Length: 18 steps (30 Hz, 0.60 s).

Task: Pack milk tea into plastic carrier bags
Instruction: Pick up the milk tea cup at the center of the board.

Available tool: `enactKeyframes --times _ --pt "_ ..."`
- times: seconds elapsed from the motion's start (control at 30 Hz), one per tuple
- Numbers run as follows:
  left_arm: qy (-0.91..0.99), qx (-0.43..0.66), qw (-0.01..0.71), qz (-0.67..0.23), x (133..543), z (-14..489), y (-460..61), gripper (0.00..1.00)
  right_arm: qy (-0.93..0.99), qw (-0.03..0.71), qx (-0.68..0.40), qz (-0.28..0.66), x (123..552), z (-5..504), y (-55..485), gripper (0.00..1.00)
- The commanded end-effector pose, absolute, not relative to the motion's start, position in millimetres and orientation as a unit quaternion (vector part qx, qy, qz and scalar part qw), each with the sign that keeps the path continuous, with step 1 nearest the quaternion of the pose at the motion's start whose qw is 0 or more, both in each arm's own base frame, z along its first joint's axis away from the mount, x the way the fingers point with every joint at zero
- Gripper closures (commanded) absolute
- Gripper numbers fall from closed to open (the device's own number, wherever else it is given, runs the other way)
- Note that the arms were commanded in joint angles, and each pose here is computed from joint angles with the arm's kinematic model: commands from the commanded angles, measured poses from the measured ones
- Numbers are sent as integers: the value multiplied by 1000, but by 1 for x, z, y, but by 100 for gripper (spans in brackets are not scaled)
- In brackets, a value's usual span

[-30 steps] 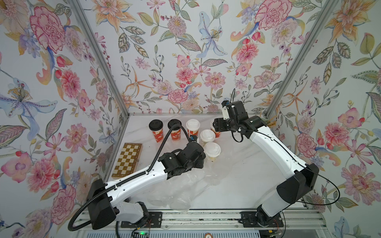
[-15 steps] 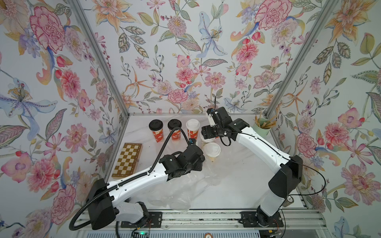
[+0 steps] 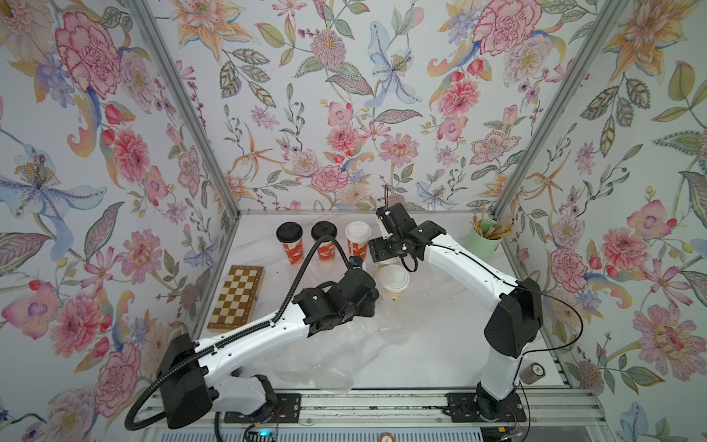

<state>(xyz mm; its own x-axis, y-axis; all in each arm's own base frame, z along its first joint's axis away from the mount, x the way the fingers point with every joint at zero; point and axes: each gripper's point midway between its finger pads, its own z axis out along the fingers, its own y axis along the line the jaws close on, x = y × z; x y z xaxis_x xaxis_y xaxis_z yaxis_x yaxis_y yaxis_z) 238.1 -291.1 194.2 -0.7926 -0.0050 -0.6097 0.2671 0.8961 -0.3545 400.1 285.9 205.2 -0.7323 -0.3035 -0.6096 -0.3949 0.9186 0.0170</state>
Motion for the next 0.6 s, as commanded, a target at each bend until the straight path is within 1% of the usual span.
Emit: enactKeyframes --times 0.0,0.13,0.4,0.57 --pt "919 59 321 -220 241 200 -285 93 929 314 -186 59 404 207 280 14" --pt "919 59 321 -220 241 200 -285 93 929 314 -185 63 403 209 280 14" --pt "919 59 321 -221 242 200 -286 94 920 341 -179 77 403 237 280 14" --pt "919 60 321 -223 242 201 -287 93 922 337 -176 70 402 234 275 13"
